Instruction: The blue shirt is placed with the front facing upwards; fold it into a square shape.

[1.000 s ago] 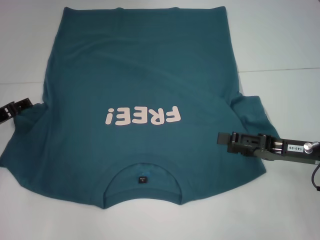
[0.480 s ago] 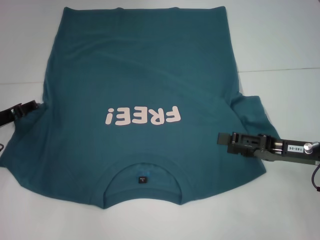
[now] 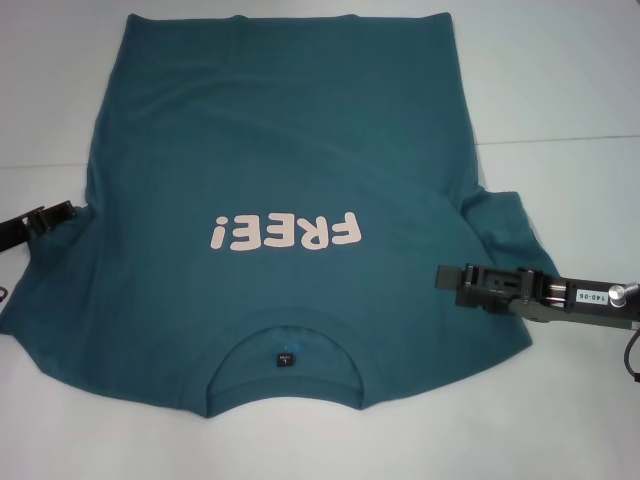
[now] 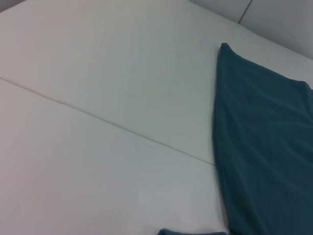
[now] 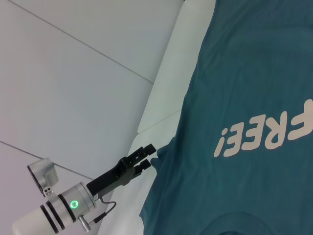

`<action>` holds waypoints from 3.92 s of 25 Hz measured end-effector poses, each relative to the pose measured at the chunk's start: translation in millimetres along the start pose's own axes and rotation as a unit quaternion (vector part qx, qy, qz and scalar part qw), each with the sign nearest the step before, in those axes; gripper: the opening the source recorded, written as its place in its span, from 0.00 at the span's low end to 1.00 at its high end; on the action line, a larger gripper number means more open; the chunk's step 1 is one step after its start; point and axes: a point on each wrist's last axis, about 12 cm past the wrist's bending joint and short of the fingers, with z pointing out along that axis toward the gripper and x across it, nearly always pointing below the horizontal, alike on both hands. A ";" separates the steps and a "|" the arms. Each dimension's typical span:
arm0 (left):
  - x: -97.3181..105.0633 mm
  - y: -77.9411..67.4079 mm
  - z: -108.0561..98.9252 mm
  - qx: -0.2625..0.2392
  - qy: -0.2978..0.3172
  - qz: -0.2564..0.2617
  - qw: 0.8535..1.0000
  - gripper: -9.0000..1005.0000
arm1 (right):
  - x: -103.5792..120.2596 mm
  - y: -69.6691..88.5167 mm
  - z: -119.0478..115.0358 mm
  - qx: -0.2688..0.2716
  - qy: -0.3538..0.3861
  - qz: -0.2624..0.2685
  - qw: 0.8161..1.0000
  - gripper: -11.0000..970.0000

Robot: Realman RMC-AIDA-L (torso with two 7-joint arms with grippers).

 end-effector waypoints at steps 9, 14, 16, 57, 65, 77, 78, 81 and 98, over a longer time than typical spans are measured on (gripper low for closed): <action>2.9 -0.1 0.7 -0.003 0.003 0.000 1.000 0.93 | 2.4 -1.5 -2.0 0.002 -0.001 0.004 1.000 0.96; 4.0 -0.3 1.1 -0.004 0.004 0.004 1.000 0.93 | 3.3 -1.6 -2.6 0.001 0.000 0.005 1.000 0.96; 4.6 -1.3 1.4 -0.003 0.005 0.005 1.000 0.93 | 3.9 -1.7 -3.0 0.000 0.000 0.006 1.000 0.96; 6.6 -23.3 0.7 0.064 0.026 0.016 0.997 0.93 | 3.8 -5.7 -7.9 0.012 -0.008 0.009 1.000 0.96; -0.4 -16.1 1.5 0.031 0.009 0.044 0.999 0.93 | 1.8 -6.8 -7.8 0.018 -0.010 0.008 1.000 0.96; 7.4 -12.9 2.8 0.016 0.024 0.070 0.997 0.93 | 2.4 -7.3 -8.4 0.019 -0.010 0.010 1.000 0.96; 7.6 -12.6 2.7 0.016 0.024 0.067 0.997 0.93 | 2.9 -7.6 -8.7 0.019 -0.010 0.010 1.000 0.96; 8.5 -13.2 2.5 0.020 0.027 0.060 0.998 0.93 | 3.6 -8.1 -9.2 0.019 -0.010 0.012 1.000 0.96; 4.0 -14.0 3.8 0.009 0.017 0.026 0.999 0.93 | 6.3 -9.1 -10.3 0.018 -0.008 0.016 1.000 0.96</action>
